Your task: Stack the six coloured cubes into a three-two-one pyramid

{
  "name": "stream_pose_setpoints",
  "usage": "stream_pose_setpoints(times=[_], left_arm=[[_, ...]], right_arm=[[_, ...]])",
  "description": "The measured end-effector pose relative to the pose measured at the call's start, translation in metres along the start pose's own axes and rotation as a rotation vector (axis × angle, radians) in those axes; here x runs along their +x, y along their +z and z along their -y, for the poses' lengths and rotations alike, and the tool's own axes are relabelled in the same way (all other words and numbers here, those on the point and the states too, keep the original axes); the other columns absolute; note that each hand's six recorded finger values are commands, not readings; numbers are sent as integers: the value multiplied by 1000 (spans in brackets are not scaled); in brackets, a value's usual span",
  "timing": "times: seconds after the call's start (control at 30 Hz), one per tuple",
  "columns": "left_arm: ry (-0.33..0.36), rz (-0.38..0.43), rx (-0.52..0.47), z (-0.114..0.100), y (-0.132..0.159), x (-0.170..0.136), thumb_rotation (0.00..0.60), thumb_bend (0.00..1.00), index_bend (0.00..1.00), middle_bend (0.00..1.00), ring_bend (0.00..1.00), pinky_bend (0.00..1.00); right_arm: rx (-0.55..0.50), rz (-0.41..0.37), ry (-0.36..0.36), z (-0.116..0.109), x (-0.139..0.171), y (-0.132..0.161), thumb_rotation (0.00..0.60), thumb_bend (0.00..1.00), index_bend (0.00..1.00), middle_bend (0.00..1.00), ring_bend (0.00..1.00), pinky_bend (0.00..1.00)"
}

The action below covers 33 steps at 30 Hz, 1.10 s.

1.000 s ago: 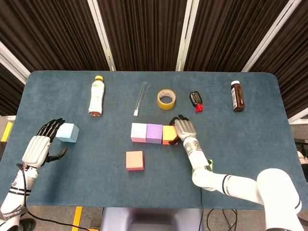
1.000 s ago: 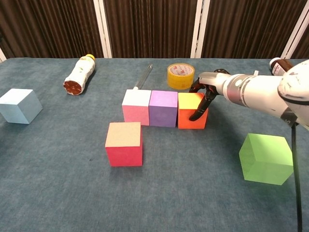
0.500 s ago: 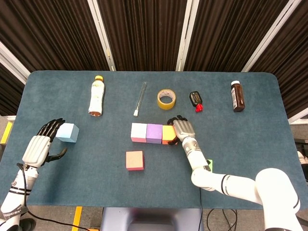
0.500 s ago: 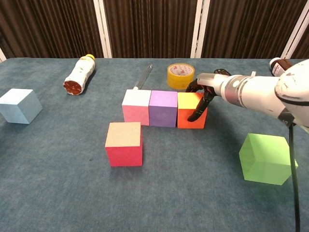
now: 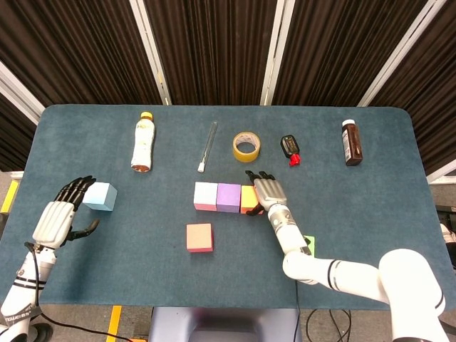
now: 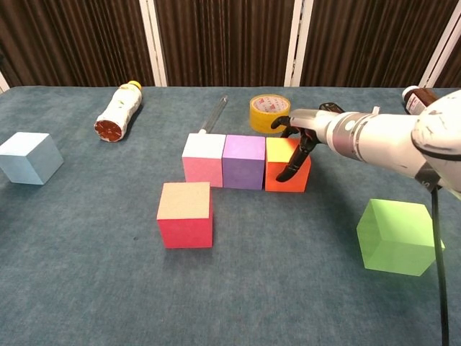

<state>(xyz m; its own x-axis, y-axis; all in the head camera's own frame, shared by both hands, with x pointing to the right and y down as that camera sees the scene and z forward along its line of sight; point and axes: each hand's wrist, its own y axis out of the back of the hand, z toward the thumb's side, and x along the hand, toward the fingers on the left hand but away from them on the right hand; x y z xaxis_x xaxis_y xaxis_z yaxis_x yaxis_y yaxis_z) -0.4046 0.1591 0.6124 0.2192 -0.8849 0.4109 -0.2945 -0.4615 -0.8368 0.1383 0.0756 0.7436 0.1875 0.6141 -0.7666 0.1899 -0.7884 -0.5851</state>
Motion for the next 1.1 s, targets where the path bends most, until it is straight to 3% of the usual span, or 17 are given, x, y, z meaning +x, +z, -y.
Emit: stream_pose_setpoints(times=[1.1], left_arm=[[-13, -6, 3, 3, -3, 1, 600, 335, 32, 28, 0, 112]], right_arm=[[8, -35, -26, -3, 4, 7, 600, 245, 112, 247, 119, 185]])
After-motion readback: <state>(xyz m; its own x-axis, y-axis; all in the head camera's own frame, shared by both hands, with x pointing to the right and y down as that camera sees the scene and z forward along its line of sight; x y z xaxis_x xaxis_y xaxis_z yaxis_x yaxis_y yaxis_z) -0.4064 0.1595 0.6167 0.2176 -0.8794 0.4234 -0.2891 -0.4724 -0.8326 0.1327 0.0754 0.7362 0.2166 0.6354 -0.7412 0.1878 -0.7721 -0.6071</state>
